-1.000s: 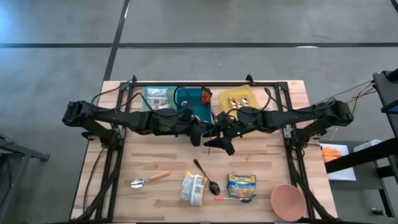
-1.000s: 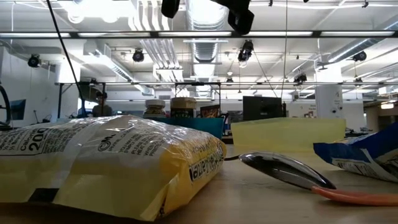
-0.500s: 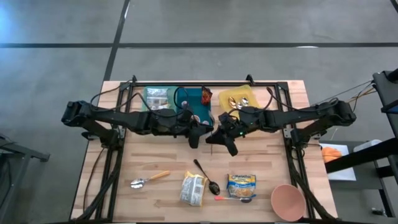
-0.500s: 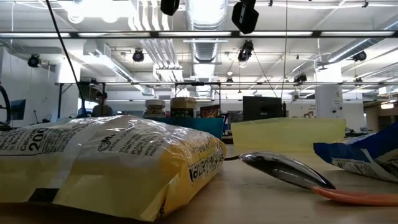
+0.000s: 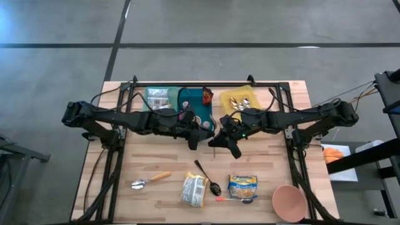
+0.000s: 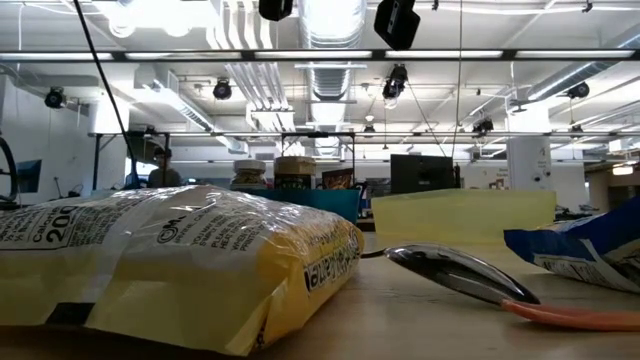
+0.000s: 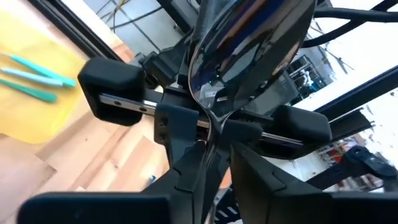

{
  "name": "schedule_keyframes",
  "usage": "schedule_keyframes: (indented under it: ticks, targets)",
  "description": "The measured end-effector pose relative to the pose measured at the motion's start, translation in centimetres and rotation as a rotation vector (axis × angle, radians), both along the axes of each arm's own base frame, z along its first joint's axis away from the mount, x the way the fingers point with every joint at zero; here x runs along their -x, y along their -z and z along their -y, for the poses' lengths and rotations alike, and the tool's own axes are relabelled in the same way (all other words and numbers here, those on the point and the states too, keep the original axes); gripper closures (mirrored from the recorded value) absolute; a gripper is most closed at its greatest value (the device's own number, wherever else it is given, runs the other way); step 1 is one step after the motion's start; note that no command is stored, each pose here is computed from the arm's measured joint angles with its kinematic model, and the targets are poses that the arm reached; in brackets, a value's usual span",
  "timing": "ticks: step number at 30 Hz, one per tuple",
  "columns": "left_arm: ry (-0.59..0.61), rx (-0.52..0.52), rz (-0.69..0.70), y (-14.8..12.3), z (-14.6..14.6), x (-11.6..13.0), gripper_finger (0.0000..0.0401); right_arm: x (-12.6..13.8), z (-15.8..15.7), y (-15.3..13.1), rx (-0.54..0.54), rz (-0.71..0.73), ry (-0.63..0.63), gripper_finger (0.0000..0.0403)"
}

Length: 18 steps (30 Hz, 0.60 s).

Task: Pick & Place Food Item
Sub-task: Put the silver spoon into the yellow bin

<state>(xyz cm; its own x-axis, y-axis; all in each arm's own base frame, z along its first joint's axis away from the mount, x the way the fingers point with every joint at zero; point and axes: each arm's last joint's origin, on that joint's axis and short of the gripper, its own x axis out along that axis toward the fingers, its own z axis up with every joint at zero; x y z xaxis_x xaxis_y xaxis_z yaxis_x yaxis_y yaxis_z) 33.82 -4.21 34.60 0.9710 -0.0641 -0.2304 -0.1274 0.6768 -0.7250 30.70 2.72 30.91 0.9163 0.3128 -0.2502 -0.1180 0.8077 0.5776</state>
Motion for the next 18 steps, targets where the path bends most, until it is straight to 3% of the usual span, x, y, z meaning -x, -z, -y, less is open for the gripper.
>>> schedule_keyframes:
  ticks: [12,18]
  targets:
    - [0.062,0.078,-0.015,0.0,0.3,0.1,0.0248,1.3,0.8,-0.6,0.006,-0.049,0.053,0.0385]
    - [0.043,0.097,-0.047,0.3,0.2,0.2,0.0231,3.1,2.1,-1.6,0.013,-0.077,0.115,0.0386]
